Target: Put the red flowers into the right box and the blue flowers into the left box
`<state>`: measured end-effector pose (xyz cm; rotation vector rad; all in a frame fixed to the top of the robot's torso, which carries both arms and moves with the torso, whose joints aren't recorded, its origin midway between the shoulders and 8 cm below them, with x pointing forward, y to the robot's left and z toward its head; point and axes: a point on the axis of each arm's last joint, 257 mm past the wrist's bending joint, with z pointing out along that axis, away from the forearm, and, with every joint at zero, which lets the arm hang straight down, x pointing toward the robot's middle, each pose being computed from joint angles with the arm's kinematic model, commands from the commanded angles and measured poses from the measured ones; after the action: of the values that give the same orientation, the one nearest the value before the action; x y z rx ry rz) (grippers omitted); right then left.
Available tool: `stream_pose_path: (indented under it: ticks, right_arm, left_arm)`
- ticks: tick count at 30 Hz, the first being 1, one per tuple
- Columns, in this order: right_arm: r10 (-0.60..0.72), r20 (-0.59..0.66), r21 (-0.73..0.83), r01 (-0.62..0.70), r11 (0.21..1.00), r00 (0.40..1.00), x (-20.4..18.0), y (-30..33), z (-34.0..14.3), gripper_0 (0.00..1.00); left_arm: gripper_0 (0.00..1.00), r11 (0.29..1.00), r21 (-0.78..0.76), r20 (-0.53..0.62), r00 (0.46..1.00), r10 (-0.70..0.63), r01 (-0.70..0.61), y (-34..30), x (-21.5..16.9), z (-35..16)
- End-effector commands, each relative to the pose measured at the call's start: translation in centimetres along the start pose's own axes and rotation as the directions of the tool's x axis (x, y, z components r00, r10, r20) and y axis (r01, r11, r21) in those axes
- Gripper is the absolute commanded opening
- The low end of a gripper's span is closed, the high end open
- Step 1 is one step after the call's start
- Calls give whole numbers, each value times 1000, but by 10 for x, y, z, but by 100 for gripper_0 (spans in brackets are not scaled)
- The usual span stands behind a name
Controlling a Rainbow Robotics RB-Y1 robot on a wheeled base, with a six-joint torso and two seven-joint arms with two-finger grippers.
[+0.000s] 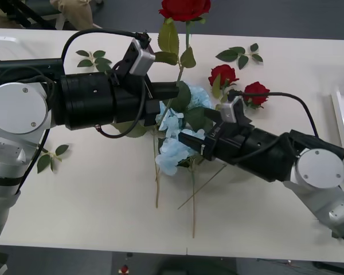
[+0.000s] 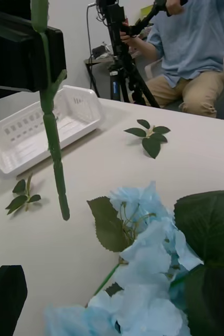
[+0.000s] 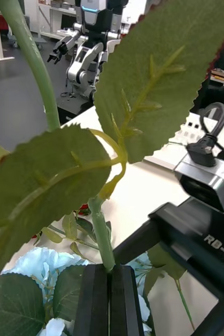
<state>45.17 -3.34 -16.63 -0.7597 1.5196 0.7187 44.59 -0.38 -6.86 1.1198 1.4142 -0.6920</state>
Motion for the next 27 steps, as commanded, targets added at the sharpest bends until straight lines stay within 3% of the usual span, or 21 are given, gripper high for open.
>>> stream_pose_path:
  ticks: [1,27]
  right_arm:
    - [-55,23,-22,55,998,998,-14,8,17,98]
    - [-38,46,-100,42,994,998,-23,40,65,96]
  left_arm:
    - [0,993,9,29,993,115,-115,-3,-21,5]
    - [0,993,9,29,993,115,-115,-3,-21,5]
